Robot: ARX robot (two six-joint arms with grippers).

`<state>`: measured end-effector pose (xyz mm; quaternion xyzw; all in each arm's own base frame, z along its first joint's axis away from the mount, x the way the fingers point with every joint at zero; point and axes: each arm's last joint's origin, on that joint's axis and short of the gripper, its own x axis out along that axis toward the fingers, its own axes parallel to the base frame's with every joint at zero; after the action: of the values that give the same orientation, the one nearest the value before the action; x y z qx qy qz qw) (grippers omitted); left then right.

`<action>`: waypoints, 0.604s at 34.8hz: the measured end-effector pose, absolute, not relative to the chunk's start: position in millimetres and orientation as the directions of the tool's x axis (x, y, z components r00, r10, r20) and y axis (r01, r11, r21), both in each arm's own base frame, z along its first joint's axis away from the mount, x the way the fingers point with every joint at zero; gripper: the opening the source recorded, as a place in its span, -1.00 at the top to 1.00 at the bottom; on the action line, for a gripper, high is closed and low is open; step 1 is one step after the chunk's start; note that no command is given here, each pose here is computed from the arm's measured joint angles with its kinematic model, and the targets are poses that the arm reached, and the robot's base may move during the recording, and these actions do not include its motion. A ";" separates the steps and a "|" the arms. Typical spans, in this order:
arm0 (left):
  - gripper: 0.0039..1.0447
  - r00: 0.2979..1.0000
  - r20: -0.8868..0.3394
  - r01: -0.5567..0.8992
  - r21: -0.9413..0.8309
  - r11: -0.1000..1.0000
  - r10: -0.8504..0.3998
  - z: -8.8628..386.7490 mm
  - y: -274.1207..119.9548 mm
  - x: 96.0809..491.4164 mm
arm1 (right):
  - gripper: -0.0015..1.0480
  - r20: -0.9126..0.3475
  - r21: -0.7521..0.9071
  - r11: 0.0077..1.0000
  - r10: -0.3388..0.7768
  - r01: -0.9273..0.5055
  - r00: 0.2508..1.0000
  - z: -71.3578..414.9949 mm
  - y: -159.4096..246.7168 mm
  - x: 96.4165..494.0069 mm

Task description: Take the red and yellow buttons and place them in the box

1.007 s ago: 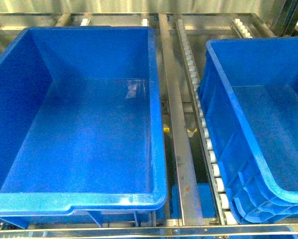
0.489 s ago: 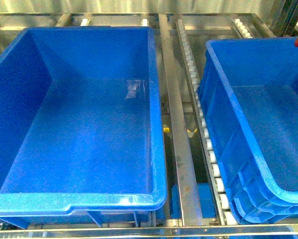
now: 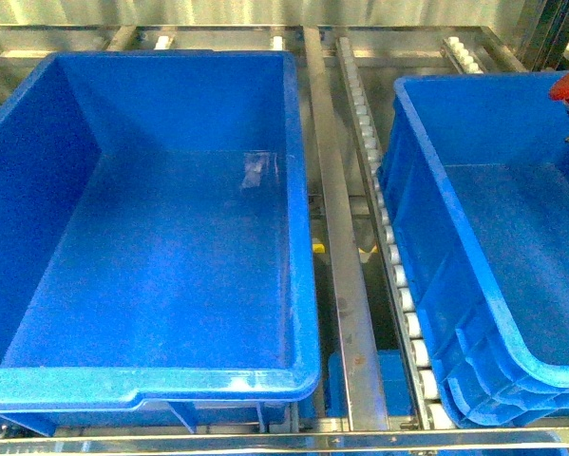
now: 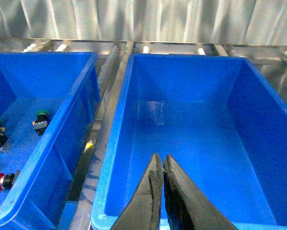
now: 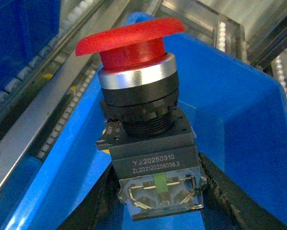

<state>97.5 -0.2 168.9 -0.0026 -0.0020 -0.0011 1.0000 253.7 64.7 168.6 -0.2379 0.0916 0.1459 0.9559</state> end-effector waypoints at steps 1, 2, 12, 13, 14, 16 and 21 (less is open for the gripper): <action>0.80 1.000 0.004 0.002 -0.004 1.000 -0.002 168.9 -0.2 97.5 | 0.35 -0.248 -0.421 0.850 0.229 -0.317 0.941 167.0 63.9 254.5; 0.69 1.000 0.004 0.002 -0.004 1.000 -0.002 168.9 -0.2 97.5 | 0.35 -0.250 -0.414 0.854 0.225 -0.314 0.942 166.1 63.1 255.1; -0.23 1.000 0.004 0.002 -0.004 1.000 -0.002 168.9 -0.2 97.5 | 0.35 -0.307 -0.364 0.885 0.179 -0.289 0.935 145.9 52.9 281.9; -0.33 1.000 0.004 0.002 -0.004 1.000 -0.002 168.9 -0.2 97.5 | 0.35 -0.318 -0.351 0.892 0.172 -0.285 0.932 142.5 52.1 287.3; -0.43 1.000 0.004 0.002 -0.004 1.000 -0.002 168.9 -0.2 97.5 | 0.35 -0.330 -0.330 0.903 0.162 -0.275 0.930 138.4 50.9 295.3; -0.64 1.000 0.004 0.002 -0.004 1.000 -0.002 168.9 -0.2 97.5 | 0.35 -0.347 -0.298 0.918 0.150 -0.260 0.926 132.8 49.4 306.4; -0.84 1.000 0.004 0.002 -0.004 1.000 -0.002 168.9 -0.2 97.5 | 0.35 -0.389 -0.256 0.934 0.137 -0.250 0.911 122.2 51.4 343.0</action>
<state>97.5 -0.2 168.9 -0.0020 -0.0022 -0.0011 1.0000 343.0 51.4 122.2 -0.1516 0.1859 0.1001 0.9656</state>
